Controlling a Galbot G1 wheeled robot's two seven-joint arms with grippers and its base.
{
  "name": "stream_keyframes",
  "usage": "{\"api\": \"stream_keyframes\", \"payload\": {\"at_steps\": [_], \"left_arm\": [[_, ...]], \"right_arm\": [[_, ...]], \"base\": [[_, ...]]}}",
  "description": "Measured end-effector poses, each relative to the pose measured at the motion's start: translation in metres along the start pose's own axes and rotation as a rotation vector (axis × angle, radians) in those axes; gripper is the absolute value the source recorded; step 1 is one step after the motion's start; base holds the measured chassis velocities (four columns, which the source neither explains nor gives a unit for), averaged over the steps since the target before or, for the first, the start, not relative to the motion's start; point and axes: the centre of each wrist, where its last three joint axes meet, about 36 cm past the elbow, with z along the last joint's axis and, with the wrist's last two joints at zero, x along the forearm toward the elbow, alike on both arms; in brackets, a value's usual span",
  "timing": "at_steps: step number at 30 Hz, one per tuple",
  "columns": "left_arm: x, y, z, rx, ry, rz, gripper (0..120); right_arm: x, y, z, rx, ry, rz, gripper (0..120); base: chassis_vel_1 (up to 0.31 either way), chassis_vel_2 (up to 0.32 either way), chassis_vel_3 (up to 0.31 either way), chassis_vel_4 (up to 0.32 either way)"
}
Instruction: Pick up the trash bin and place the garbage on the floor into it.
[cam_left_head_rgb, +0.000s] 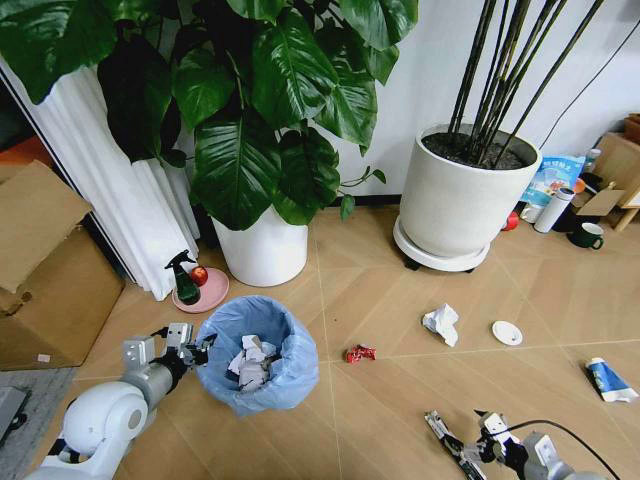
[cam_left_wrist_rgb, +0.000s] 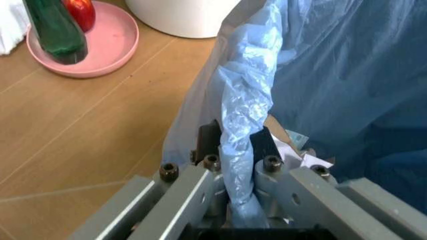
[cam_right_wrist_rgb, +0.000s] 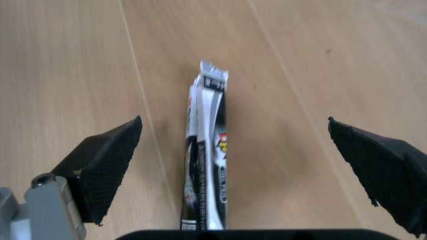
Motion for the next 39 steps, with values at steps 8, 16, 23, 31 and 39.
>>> {"api": "stream_keyframes", "payload": {"at_steps": [8, 16, 23, 31, 39], "left_arm": [[0.000, 0.001, -0.001, -0.008, 0.005, -0.001, 0], [-0.001, 0.002, -0.001, -0.008, 0.007, 0.000, 0], [-0.001, 0.003, -0.002, -0.011, 0.006, 0.001, 0], [-0.001, 0.004, -0.003, -0.013, 0.006, 0.002, 0], [0.000, 0.005, -0.005, -0.019, 0.005, 0.001, 0]], "right_arm": [[-0.030, 0.007, 0.008, -0.013, 0.021, 0.007, 100], [-0.046, 0.018, 0.014, -0.023, 0.018, 0.001, 80], [-0.053, 0.025, 0.017, -0.041, 0.017, 0.001, 56], [-0.057, 0.027, 0.019, -0.042, 0.021, -0.005, 28], [-0.062, 0.033, 0.014, -0.055, -0.004, 0.010, 1]], "base": [[0.000, 0.000, 0.000, 0.000], [0.000, 0.000, 0.000, 0.000], [0.000, 0.000, 0.000, 0.000], [0.000, 0.000, 0.000, 0.000], [0.000, 0.000, 0.000, 0.000]]}}
